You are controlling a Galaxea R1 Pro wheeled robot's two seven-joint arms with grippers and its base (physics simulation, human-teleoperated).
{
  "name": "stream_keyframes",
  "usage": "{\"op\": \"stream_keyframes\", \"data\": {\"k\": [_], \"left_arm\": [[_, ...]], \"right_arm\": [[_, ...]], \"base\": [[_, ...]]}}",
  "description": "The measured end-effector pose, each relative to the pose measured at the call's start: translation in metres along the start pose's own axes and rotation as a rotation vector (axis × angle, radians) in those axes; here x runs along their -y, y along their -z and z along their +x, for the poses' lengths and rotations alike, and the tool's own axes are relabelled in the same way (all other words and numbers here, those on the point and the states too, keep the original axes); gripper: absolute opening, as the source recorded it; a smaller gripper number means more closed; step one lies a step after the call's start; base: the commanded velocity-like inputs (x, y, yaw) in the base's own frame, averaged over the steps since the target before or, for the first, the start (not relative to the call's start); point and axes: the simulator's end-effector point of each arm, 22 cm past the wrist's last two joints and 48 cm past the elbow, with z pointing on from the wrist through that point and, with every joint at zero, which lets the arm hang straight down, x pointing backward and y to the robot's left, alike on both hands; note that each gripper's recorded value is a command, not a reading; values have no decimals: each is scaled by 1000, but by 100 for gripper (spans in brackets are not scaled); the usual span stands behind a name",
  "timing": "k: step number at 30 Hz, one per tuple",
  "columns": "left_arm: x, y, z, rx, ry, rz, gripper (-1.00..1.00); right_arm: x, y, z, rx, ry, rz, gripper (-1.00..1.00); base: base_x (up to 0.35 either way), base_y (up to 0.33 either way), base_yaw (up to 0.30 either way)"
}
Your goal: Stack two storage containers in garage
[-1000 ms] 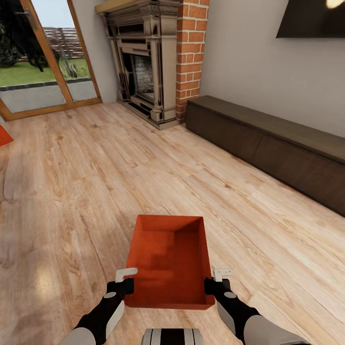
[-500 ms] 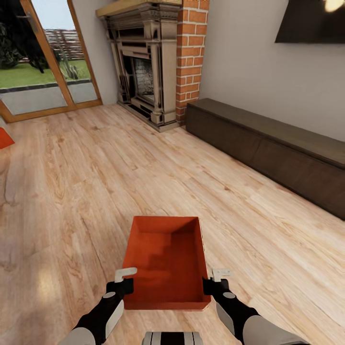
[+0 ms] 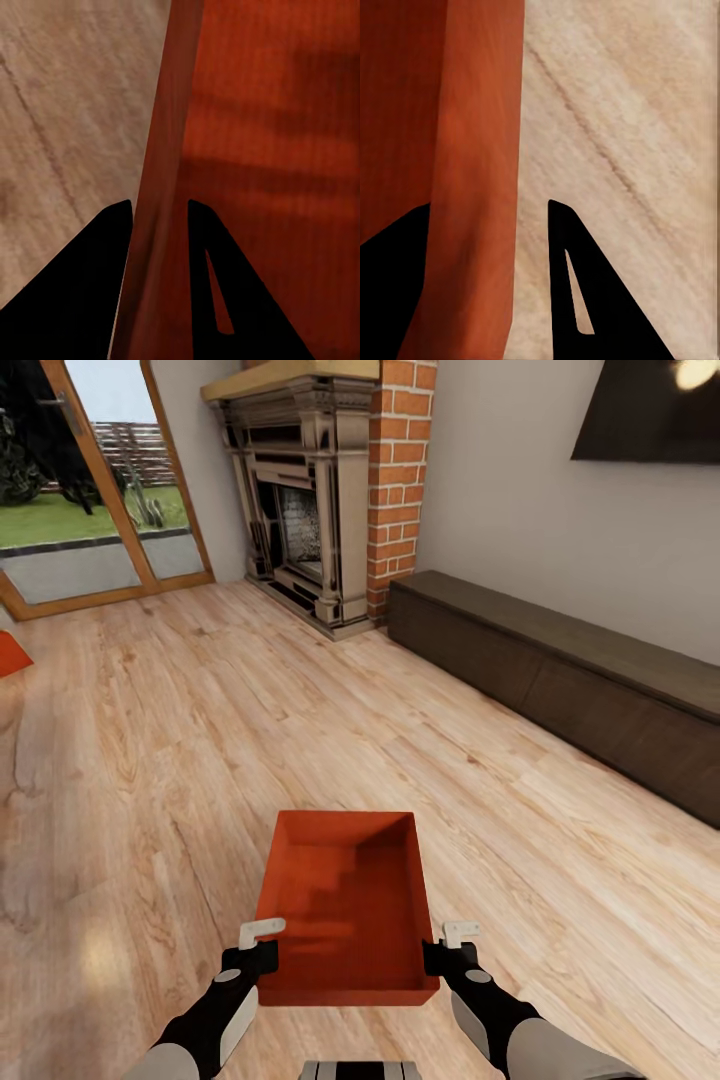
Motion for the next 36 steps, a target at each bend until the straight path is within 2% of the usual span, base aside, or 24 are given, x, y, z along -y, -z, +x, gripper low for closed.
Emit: {"op": "stream_keyframes", "data": {"k": [32,36], "left_arm": [[-1,51,-49,-1,1,-2,-100],[-4,57,-54,-5,12,-8,-100]], "right_arm": [[-1,50,-50,1,-1,0,-100],[-2,57,-56,2,-1,-1,-100]], "base": [[0,0,0],[0,0,0]]}}
